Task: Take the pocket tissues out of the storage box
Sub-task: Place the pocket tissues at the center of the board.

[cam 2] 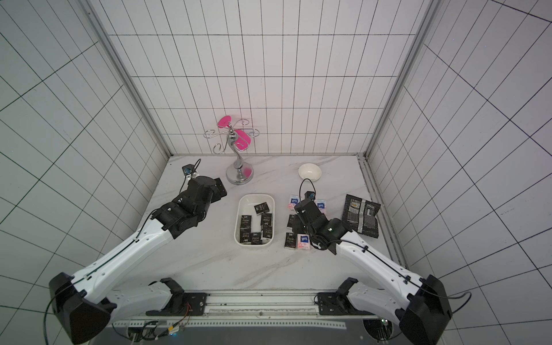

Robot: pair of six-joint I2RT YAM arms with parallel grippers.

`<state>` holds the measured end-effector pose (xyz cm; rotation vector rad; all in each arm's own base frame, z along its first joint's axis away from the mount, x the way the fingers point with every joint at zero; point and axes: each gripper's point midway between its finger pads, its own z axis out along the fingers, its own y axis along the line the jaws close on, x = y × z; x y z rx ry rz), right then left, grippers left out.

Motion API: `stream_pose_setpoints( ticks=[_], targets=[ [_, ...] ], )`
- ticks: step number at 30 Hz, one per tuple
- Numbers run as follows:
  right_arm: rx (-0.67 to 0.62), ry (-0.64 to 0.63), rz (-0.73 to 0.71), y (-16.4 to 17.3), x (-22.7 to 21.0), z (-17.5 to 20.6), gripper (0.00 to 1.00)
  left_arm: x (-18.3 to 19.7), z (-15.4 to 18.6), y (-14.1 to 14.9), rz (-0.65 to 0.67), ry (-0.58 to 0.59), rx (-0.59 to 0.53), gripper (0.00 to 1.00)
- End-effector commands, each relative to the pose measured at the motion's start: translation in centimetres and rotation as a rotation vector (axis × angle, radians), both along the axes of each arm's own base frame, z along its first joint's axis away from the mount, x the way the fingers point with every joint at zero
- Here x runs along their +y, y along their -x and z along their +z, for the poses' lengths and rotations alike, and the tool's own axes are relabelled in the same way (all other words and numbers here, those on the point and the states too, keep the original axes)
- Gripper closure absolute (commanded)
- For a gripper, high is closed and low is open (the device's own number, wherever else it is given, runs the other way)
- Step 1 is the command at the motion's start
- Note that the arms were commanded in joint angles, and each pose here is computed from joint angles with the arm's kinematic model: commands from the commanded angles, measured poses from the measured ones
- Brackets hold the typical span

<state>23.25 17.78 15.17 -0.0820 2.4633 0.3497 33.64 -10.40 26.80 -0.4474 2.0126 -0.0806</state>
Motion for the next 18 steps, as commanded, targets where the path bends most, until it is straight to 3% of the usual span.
stream_pose_setpoints(
  ticks=[1,7,18],
  targets=[
    [0.083,0.124,-0.07,2.1,-4.6,-2.7,1.0,-0.1,1.0,0.1,0.003,0.024,-0.036,0.01],
    [0.172,0.202,-0.121,3.6,-7.8,-6.0,1.0,-0.2,0.8,0.1,-0.004,0.015,-0.033,0.02],
    [0.229,0.206,-0.132,3.2,-8.2,-9.4,1.0,-0.4,1.3,0.3,-0.016,0.031,-0.041,0.02]
  ],
)
